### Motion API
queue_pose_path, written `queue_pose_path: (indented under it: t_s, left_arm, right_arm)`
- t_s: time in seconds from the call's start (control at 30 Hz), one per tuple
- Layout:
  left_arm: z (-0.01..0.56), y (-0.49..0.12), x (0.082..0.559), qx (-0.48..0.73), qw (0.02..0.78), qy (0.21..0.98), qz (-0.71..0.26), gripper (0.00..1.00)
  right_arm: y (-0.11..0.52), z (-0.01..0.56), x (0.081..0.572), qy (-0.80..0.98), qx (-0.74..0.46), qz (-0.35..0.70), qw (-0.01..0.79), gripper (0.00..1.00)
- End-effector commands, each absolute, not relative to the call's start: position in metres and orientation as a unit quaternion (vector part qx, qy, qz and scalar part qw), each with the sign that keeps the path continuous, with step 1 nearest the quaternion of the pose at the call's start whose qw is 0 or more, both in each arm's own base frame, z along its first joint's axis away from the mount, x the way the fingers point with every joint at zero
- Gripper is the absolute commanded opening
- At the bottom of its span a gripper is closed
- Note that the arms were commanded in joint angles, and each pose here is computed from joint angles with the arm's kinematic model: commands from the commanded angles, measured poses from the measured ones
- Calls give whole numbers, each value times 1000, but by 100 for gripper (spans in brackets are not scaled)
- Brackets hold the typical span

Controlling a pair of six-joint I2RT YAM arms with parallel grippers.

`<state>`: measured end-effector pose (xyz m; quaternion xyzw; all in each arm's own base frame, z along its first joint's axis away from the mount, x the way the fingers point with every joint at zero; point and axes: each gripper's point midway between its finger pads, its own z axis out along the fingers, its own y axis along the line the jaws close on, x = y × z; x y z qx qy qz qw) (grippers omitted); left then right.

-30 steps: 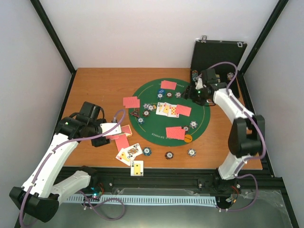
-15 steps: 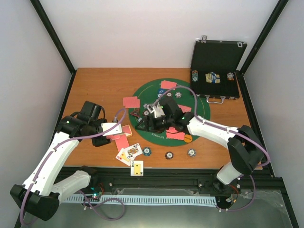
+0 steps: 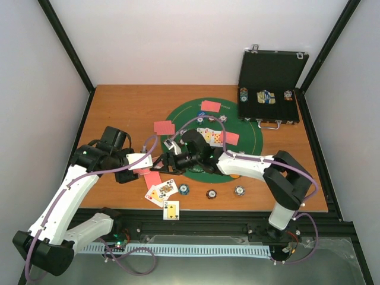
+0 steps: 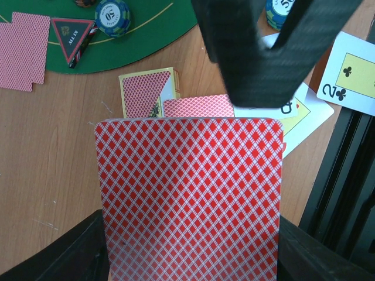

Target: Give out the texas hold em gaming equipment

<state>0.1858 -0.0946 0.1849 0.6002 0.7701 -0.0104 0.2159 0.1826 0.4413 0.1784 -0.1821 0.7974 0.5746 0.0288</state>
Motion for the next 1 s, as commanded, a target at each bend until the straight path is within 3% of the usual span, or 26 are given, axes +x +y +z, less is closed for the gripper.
queue_pose_path:
  t_s: [0.0,0.77,0.97]
  left_arm:
    - [204,-100,189,593,248,766,-15,27]
    - [197,-98,189,595,241,767,-12,28]
    - [197,-96,188,596,243,765,-5,27]
  right_arm:
    - [458,199,184,772,-191,605,37,77]
    - [512,178,177,755,-202,624,-18,74]
    - [507,161,182,772,-185,608,-28,66]
